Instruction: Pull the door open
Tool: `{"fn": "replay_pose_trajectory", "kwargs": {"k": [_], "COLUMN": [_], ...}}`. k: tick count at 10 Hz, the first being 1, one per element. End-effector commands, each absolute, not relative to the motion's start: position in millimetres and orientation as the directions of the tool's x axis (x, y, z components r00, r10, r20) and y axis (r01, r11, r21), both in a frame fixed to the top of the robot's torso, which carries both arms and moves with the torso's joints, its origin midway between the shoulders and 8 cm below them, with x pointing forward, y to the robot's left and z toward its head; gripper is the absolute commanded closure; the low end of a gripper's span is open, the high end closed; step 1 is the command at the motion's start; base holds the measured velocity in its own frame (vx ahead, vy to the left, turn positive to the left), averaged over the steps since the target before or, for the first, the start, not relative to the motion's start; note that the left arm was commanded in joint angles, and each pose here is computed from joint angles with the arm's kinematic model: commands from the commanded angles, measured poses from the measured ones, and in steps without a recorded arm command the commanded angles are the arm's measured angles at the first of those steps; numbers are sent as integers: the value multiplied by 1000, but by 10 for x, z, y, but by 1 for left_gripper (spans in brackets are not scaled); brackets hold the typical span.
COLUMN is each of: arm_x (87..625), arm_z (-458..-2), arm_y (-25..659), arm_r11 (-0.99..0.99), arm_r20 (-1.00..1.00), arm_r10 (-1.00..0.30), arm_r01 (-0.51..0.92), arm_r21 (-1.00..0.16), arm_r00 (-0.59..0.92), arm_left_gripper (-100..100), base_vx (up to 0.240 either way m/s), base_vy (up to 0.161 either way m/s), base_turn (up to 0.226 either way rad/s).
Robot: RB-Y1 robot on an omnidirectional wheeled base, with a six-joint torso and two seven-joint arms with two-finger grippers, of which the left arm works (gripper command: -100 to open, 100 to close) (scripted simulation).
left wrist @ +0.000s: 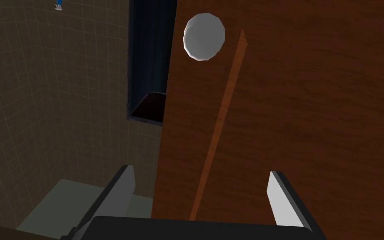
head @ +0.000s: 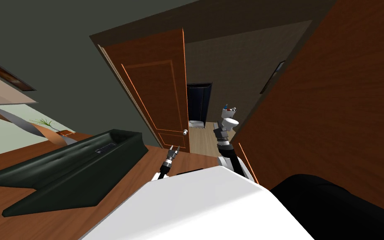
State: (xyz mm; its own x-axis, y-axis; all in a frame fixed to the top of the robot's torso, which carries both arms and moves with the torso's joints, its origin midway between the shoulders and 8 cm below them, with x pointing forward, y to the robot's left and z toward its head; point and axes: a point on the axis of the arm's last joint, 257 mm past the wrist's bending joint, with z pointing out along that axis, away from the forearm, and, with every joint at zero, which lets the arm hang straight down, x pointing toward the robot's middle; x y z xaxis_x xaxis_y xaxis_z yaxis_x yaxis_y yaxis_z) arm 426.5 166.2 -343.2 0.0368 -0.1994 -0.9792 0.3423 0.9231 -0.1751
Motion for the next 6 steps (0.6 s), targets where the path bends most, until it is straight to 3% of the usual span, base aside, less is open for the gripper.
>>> {"fn": "replay_pose_trajectory", "kwargs": {"k": [1,6], "arm_x": [4259,4222], "arm_z": [-3507,-3737], "arm_y": [1635,1520], "arm_r11": [926,928], "arm_r20": [-985,-997], "arm_r10": [-171,-76], "arm_r01": [346,367], "arm_r21": [-150,-66], "arm_r00": [31,12], "arm_left_gripper": [-100,-100], "base_vx": [80,114], "base_vy": [-50,-53], "base_turn": [58,79]}}
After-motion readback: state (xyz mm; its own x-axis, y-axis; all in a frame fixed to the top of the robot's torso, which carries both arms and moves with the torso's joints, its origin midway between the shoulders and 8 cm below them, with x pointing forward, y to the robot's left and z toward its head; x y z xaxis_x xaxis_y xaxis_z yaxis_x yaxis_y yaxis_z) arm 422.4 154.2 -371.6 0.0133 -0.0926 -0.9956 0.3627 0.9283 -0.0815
